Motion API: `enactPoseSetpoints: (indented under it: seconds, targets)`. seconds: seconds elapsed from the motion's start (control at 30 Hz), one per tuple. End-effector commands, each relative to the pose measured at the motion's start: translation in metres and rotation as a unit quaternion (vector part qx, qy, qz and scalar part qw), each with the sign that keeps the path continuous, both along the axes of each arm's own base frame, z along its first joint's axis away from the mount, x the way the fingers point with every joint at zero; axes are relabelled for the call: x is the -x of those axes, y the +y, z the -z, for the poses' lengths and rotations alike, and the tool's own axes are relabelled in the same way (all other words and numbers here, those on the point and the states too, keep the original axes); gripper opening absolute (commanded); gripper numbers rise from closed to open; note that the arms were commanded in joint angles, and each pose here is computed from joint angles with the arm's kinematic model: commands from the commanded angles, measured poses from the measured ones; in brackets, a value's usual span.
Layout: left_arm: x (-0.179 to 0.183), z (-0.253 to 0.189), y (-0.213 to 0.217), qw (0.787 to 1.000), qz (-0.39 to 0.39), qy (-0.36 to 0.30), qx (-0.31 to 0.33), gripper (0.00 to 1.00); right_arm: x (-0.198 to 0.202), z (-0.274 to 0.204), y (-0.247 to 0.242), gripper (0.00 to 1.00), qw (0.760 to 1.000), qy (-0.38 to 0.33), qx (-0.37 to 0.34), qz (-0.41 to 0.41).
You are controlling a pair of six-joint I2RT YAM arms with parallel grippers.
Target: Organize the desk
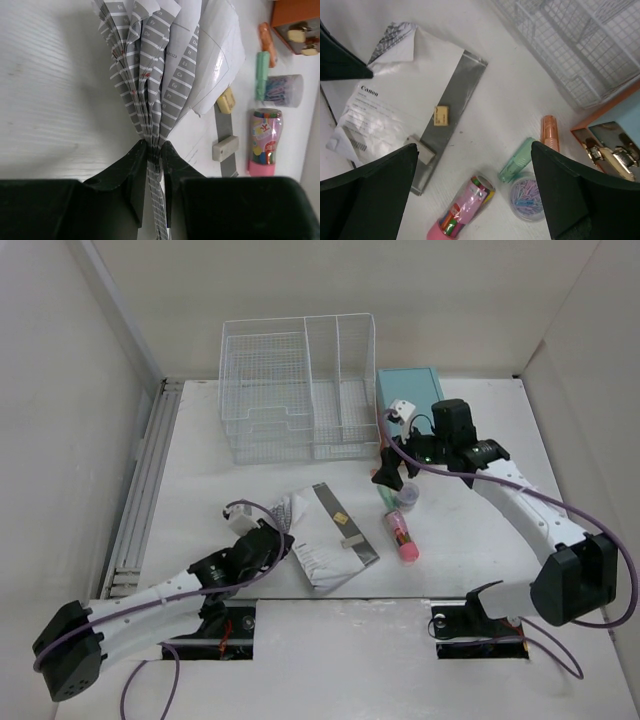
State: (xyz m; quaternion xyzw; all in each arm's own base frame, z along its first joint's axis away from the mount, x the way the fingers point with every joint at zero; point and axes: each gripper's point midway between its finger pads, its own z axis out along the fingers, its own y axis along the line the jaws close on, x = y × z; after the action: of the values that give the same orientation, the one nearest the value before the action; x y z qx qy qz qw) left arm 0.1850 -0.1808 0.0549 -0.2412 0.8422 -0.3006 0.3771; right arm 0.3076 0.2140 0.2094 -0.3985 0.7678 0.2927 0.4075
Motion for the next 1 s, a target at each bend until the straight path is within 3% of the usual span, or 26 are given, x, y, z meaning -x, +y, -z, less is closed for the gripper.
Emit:
enactPoseSetpoints:
  seconds: [0.0,0.27,0.47,0.77,0.97]
  targets:
    - [-0.004,-0.008,0.017,0.999,-0.013,-0.003,-0.044,0.00,0.006,-0.006,0.007,1.00,0.999,-0.001,-0.008,-0.046]
    - [-0.016,-0.066,-0.009,0.997,0.036,-0.066,-0.022,0.00,0.032,0.013,0.022,1.00,0.986,0.063,-0.027,-0.154]
    - [-0.027,-0.142,-0.033,0.984,0.077,-0.159,0.016,0.00,0.032,0.010,0.025,1.00,0.985,0.053,-0.037,-0.161]
    - [-0.039,-0.192,-0.050,0.971,0.111,-0.210,0.027,0.00,0.041,0.000,0.039,1.00,0.974,0.057,-0.100,-0.196]
    - [-0.044,-0.221,-0.045,0.965,0.108,-0.238,0.029,0.00,0.031,0.001,0.046,1.00,0.977,0.076,-0.144,-0.139]
